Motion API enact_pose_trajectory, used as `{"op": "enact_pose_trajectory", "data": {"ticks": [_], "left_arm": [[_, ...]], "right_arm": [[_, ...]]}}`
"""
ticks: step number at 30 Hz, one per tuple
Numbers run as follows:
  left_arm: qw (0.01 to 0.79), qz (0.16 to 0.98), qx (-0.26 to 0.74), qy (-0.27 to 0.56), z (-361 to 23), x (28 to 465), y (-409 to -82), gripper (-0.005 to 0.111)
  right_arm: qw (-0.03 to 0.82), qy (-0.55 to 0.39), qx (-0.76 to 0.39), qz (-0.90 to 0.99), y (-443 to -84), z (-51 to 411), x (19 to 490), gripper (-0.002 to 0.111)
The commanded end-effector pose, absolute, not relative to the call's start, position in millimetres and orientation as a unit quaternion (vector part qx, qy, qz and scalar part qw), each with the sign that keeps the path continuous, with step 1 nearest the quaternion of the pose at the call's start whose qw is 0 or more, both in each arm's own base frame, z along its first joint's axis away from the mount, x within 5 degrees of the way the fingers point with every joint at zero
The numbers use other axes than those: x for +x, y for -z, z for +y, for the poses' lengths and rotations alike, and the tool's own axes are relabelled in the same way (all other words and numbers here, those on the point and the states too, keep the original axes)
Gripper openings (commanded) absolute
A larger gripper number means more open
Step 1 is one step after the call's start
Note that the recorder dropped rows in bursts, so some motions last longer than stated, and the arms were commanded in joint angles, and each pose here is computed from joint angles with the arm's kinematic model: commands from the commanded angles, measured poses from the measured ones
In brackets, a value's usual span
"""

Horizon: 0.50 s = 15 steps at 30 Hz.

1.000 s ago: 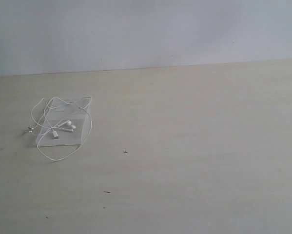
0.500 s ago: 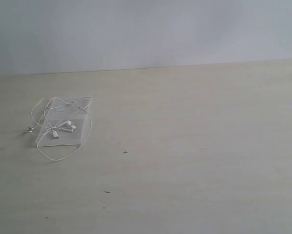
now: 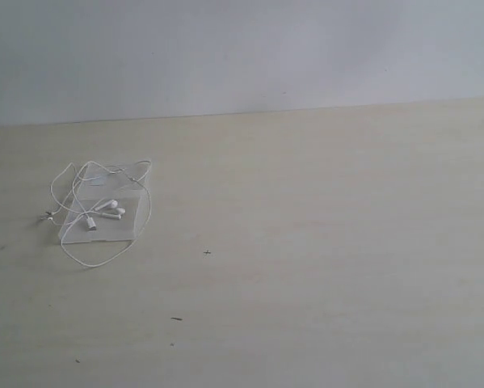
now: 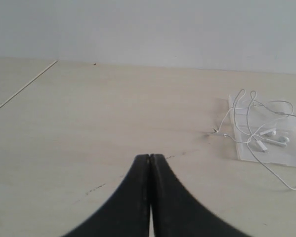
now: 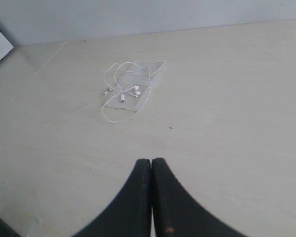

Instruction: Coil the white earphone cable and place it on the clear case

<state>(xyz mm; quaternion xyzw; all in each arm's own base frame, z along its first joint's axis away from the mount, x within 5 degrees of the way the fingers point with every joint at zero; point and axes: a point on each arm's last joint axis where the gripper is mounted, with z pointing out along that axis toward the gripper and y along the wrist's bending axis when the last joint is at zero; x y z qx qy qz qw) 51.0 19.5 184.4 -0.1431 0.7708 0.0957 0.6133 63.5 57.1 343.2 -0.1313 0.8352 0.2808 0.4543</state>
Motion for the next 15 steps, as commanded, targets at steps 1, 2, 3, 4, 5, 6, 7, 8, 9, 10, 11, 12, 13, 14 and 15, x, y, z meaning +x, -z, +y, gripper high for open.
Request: {"op": "enact_pose_trajectory", "data": {"ticks": [1, 2, 3, 4, 5, 6, 7, 8, 9, 10, 11, 12, 13, 14, 15], "left_arm": [[0.618, 0.768, -0.139, -0.093, 18.8, 50.9, -185.4, 0.0], [0.618, 0.768, -0.139, -0.093, 18.8, 50.9, -185.4, 0.0], [0.618, 0.768, -0.139, -0.093, 18.8, 50.9, -185.4, 0.0], [0.618, 0.768, -0.139, -0.093, 18.8, 50.9, -185.4, 0.0], [0.618, 0.768, -0.139, -0.093, 18.8, 50.9, -185.4, 0.0], [0.618, 0.768, -0.139, -0.093, 18.8, 50.9, -185.4, 0.0], [0.618, 0.768, -0.139, -0.093, 18.8, 50.9, -185.4, 0.0], [0.618, 0.768, -0.139, -0.093, 18.8, 50.9, -185.4, 0.0], [0.618, 0.768, -0.139, -0.093, 18.8, 50.9, -185.4, 0.0], [0.618, 0.768, -0.139, -0.093, 18.8, 50.9, -185.4, 0.0], [0.618, 0.768, -0.139, -0.093, 18.8, 50.9, -185.4, 0.0], [0.618, 0.768, -0.139, -0.093, 18.8, 50.9, -185.4, 0.0], [0.618, 0.768, -0.139, -0.093, 18.8, 50.9, -185.4, 0.0], [0.618, 0.768, -0.139, -0.093, 18.8, 50.9, -185.4, 0.0], [0.618, 0.768, -0.139, -0.093, 18.8, 50.9, -185.4, 0.0]], "right_arm": [[0.457, -0.283, -0.136, 0.832, -342.8, 57.3, 63.2, 0.0], [0.457, -0.283, -0.136, 0.832, -342.8, 57.3, 63.2, 0.0], [0.457, -0.283, -0.136, 0.832, -342.8, 57.3, 63.2, 0.0], [0.459, -0.282, -0.137, 0.831, -343.0, 57.2, 63.4, 0.0], [0.459, -0.282, -0.137, 0.831, -343.0, 57.2, 63.4, 0.0], [0.458, -0.282, -0.134, 0.832, -342.8, 56.9, 63.5, 0.0], [0.46, -0.278, -0.128, 0.833, -342.8, 56.0, 64.4, 0.0], [0.463, -0.273, -0.117, 0.835, -342.8, 54.4, 65.7, 0.0], [0.468, -0.267, -0.105, 0.836, -342.9, 52.5, 67.3, 0.0], [0.472, -0.259, -0.092, 0.838, -342.9, 50.4, 68.9, 0.0], [0.475, -0.253, -0.082, 0.839, -342.9, 48.6, 70.1, 0.0], [0.479, -0.245, -0.067, 0.84, -342.9, 46.1, 71.8, 0.0], [0.482, -0.24, -0.057, 0.841, -342.9, 44.5, 72.8, 0.0], [0.485, -0.234, -0.048, 0.841, -342.9, 42.9, 73.8, 0.0], [0.491, -0.222, -0.027, 0.842, -342.9, 39.1, 75.9, 0.0]]}}
